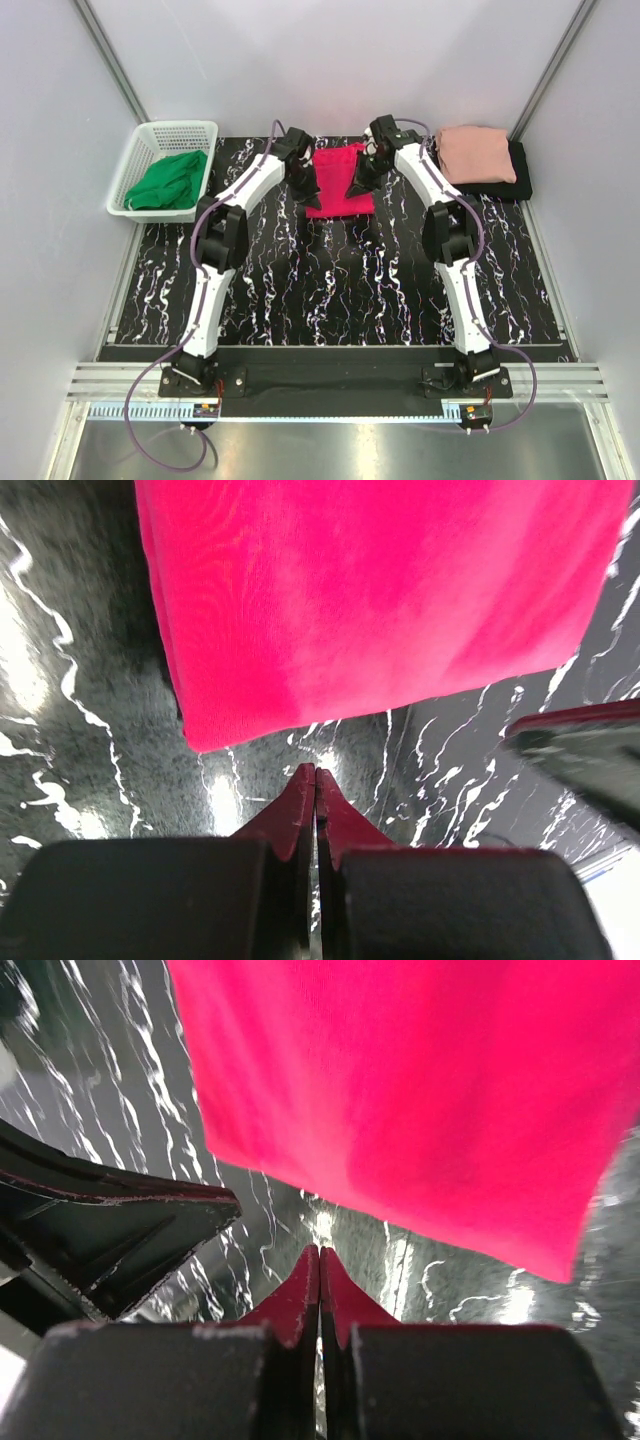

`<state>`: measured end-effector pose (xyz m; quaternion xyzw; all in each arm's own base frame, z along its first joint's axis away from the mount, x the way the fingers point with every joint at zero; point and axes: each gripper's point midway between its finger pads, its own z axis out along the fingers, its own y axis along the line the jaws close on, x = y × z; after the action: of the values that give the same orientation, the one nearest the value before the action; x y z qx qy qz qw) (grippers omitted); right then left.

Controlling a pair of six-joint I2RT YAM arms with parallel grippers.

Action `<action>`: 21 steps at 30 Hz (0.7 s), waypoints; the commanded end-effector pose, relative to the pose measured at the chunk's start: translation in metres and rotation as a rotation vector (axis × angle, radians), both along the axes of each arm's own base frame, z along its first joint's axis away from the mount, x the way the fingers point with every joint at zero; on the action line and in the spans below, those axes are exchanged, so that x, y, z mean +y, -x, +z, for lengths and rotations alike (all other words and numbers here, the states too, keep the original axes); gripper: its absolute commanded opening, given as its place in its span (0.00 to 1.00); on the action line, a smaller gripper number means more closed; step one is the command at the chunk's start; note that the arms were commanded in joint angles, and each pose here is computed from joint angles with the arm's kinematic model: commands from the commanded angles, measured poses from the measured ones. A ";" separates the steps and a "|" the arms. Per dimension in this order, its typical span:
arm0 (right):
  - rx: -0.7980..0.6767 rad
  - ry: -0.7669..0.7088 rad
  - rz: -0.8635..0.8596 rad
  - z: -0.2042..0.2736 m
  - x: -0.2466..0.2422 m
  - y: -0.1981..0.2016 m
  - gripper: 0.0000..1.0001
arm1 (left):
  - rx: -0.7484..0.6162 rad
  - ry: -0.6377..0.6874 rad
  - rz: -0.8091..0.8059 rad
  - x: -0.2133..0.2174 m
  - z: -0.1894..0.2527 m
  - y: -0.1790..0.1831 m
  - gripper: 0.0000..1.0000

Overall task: Fold and stack the t-shirts
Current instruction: Fold the tshirt

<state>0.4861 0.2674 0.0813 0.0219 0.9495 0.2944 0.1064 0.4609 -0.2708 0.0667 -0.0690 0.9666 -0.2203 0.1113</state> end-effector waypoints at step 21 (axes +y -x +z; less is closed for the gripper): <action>0.077 0.206 -0.043 -0.076 -0.050 -0.007 0.00 | 0.058 -0.011 -0.033 0.013 -0.055 -0.008 0.00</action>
<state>0.5011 0.2267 0.0172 0.0485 0.9696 0.2228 0.0883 0.4794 -0.2668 0.0241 -0.0664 0.9670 -0.2275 0.0940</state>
